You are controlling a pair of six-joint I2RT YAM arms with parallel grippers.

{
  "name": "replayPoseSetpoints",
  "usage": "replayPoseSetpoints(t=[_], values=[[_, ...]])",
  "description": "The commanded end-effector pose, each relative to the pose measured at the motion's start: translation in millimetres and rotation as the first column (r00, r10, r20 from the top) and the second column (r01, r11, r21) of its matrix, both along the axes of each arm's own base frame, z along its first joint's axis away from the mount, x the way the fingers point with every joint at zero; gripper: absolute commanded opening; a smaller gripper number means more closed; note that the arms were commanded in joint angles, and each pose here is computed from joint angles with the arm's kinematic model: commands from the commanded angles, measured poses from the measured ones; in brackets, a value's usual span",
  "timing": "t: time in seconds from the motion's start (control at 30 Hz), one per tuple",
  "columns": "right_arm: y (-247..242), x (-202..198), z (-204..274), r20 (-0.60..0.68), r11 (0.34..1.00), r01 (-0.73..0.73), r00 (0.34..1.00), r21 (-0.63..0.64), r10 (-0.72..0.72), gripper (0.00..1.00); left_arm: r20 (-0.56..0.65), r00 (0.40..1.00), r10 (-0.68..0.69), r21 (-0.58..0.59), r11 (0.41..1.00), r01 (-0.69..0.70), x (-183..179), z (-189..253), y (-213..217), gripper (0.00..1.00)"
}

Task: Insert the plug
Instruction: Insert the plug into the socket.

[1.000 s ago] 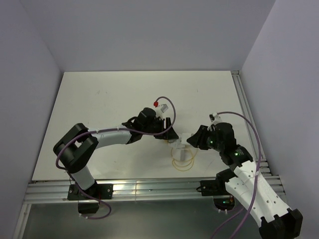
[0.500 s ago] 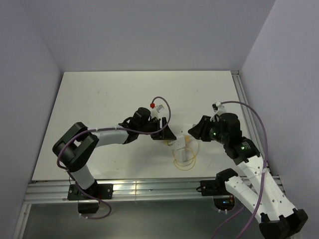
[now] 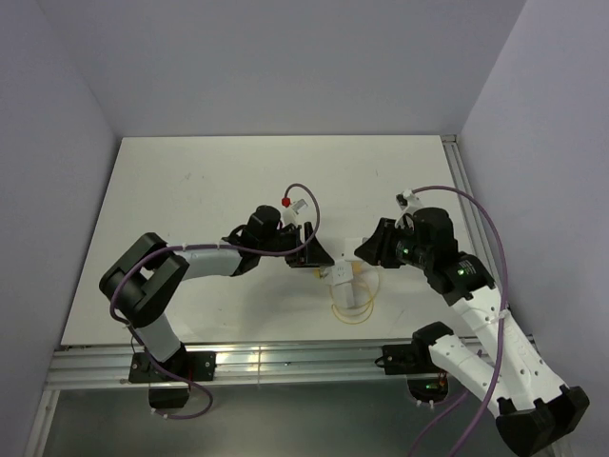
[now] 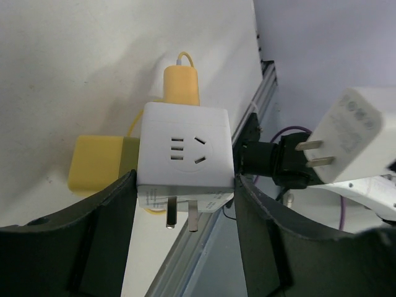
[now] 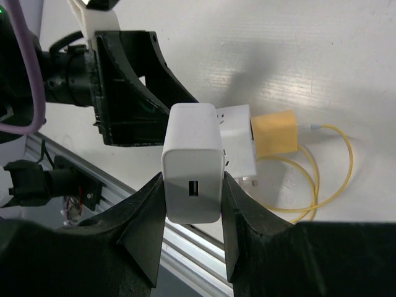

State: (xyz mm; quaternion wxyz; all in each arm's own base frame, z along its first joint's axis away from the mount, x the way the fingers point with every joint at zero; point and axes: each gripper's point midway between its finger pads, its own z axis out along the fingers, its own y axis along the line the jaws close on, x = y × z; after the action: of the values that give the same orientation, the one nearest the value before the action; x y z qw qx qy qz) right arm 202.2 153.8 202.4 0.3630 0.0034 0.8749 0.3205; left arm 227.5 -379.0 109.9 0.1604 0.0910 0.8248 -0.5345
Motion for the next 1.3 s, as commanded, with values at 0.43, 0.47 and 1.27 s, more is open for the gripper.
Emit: replayPoseSetpoints(t=[0.43,0.47,1.27], values=[[15.8,-0.9,25.0,-0.002,0.990,-0.089,0.996,-0.108,0.089,0.00,0.037,0.992,-0.123,-0.383,0.915,0.128,-5.6,52.4,-0.1,0.00],[14.7,-0.6,24.9,-0.011,0.989,-0.084,0.996,-0.118,0.084,0.00,0.003,0.992,-0.123,-0.383,0.917,0.115,-4.6,43.6,0.1,0.00],[34.1,3.7,24.7,-0.170,0.959,-0.185,0.974,-0.213,0.150,0.00,-0.206,0.973,-0.102,-0.487,0.873,-0.012,5.4,36.3,18.5,0.00]])
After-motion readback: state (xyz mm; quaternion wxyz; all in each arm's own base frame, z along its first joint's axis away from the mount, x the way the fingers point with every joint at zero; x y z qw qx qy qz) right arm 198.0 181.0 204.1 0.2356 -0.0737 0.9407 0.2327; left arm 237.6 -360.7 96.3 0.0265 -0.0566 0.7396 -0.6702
